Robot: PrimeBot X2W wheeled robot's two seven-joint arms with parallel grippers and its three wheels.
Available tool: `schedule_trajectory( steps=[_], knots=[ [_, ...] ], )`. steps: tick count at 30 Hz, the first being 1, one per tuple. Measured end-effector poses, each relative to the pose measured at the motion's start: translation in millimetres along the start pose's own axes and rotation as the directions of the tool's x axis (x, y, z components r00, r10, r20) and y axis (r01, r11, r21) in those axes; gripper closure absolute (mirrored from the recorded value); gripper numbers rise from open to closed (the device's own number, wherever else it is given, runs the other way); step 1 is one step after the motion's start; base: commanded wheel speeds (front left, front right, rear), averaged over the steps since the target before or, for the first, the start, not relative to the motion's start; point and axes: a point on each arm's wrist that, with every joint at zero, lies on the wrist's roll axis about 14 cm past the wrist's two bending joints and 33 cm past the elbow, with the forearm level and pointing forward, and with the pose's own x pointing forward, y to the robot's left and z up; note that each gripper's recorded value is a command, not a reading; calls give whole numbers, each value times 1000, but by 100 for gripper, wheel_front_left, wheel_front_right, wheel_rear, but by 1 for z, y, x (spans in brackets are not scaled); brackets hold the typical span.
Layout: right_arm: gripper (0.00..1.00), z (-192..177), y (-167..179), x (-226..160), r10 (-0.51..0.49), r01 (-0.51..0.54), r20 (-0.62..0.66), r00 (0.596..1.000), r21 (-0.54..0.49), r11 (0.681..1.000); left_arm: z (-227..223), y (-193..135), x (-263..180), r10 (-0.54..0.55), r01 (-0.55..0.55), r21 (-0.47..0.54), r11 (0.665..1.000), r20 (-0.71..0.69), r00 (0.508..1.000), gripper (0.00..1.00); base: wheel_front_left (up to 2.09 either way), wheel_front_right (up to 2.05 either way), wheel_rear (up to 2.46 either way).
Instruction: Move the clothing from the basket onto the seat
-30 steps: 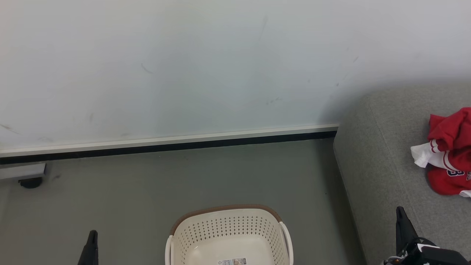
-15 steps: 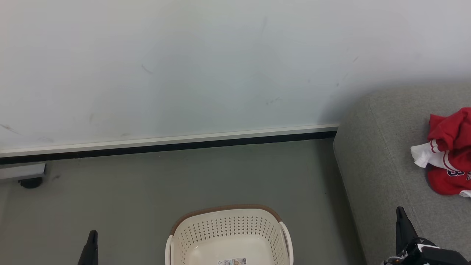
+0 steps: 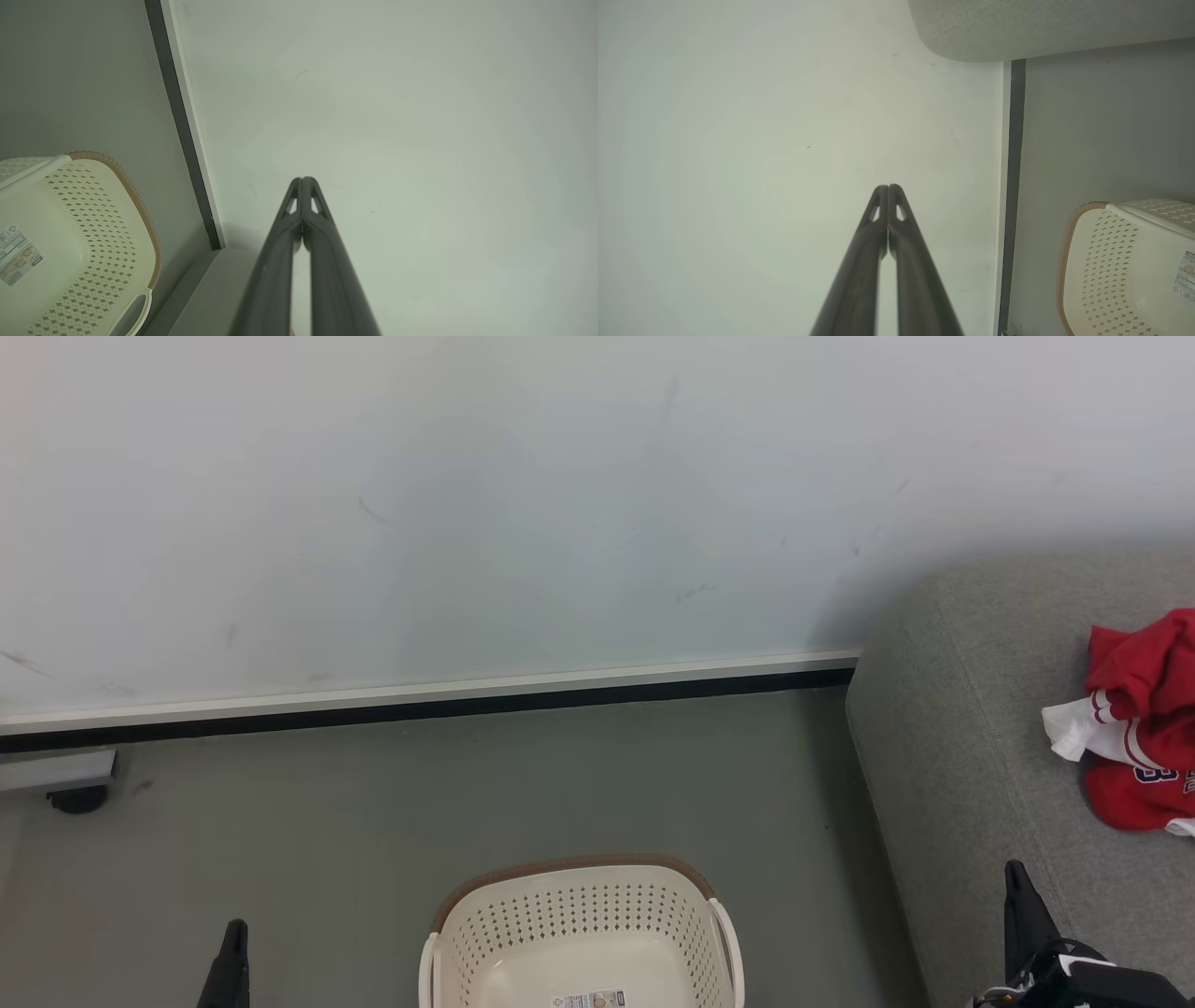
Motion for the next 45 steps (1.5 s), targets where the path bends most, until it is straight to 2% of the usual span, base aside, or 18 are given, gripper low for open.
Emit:
schedule_trajectory(
  steps=[45],
  knots=[
    [100, 0, 0, 0, 0, 0, -1, 1000, 0, 1000, 0, 0, 0, 0, 0, 0, 1000, 0, 1000, 100, 0, 0, 0]
  ],
)
